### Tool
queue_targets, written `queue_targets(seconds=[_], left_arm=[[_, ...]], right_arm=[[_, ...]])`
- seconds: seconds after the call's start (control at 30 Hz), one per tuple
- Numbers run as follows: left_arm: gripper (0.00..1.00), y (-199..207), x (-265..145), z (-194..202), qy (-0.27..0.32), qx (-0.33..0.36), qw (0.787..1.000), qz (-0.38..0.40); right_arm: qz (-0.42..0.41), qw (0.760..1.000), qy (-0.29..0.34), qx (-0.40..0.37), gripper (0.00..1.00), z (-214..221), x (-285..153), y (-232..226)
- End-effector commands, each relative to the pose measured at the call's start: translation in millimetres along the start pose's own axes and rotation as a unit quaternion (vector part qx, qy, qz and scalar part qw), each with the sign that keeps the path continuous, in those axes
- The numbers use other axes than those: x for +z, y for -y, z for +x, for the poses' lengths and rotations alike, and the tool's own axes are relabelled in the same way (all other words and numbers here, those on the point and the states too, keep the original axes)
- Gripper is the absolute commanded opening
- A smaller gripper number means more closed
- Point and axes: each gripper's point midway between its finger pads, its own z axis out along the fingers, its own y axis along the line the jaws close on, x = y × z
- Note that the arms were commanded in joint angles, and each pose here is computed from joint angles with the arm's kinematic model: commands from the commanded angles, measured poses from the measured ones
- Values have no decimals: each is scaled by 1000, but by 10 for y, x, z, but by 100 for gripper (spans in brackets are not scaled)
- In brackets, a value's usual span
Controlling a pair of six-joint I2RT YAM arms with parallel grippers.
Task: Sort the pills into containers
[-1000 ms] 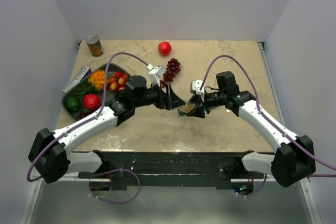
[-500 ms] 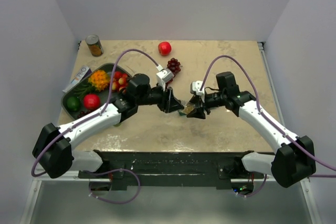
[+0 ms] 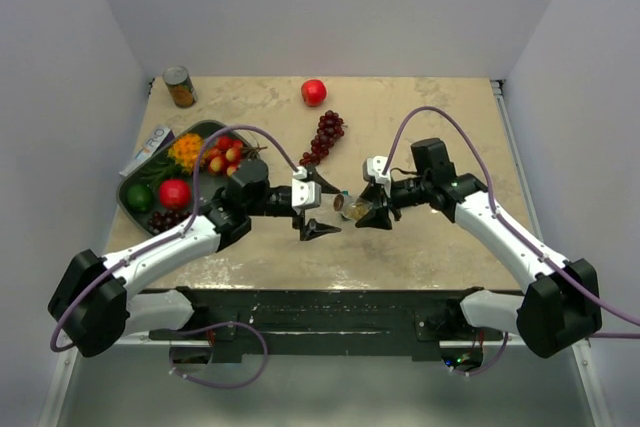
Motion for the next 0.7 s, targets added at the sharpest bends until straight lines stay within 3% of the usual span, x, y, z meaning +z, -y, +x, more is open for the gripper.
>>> queue_targets(seconds=[0.0, 0.5, 0.6, 0.67], left_arm=[[99, -72, -184, -578, 89, 36, 995, -35], [100, -107, -646, -720, 135, -171, 961, -169], [99, -286, -707, -641, 124, -281, 923, -233], [100, -385, -733, -598, 126, -357, 886, -267]], right_arm=[[12, 999, 22, -42, 0, -190, -49, 77], [15, 999, 16, -39, 0, -155, -40, 97], [19, 999, 12, -38, 0, -133, -40, 113], [25, 999, 8, -37, 0, -113, -44, 135]])
